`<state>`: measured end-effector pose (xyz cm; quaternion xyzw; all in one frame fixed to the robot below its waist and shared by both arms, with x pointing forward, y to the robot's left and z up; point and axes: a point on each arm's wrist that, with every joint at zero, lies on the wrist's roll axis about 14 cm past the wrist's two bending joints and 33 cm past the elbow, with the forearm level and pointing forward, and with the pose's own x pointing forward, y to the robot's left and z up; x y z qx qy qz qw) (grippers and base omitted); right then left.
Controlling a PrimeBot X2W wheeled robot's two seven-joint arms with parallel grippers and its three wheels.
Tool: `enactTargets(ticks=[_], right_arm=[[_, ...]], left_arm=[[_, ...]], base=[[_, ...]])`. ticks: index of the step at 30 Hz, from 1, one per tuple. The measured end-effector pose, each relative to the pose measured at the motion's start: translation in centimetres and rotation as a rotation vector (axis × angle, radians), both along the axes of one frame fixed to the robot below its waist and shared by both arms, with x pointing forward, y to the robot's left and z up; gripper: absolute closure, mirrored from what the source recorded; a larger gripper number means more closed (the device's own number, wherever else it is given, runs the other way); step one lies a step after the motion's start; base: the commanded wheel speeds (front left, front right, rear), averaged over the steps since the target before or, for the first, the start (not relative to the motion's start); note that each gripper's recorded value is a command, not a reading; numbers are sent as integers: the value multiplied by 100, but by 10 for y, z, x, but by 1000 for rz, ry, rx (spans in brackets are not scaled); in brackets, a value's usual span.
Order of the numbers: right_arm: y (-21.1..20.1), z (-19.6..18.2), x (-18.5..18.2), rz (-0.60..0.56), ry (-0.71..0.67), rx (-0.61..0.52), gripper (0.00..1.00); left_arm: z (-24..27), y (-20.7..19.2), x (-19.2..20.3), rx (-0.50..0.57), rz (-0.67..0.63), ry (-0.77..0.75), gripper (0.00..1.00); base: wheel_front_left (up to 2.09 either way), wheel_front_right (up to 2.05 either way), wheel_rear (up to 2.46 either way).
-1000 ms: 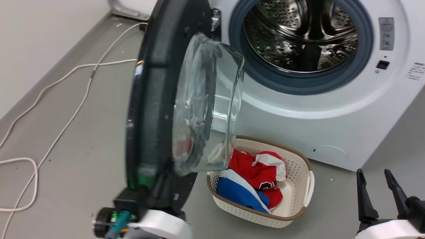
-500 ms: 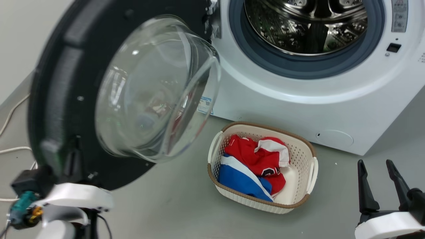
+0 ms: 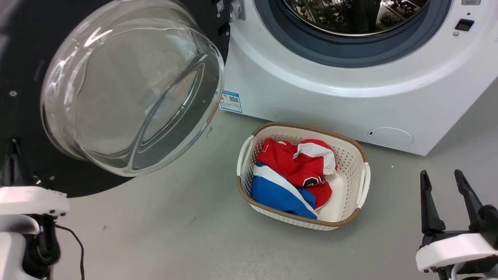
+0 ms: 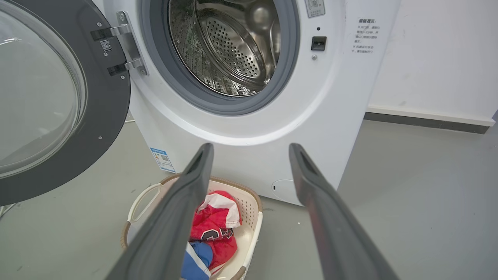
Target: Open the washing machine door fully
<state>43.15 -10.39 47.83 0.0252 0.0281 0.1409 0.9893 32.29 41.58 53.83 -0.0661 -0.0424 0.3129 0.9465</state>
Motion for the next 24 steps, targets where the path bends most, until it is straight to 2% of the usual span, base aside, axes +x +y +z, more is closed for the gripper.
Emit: enactTargets(ticks=[5, 10, 24], right_arm=[[-1, -2, 3, -5, 3, 1, 0], [-3, -2, 1, -10, 2, 0, 0], [-4, 16, -20, -10, -40, 17, 0]], left_arm=[[-5, 16, 1, -7, 32, 12, 100], [-6, 16, -1, -1, 30, 14, 100], [-4, -33, -36, 60, -54, -10, 100]], base=[[0, 0, 0], [0, 0, 0], [0, 0, 0]])
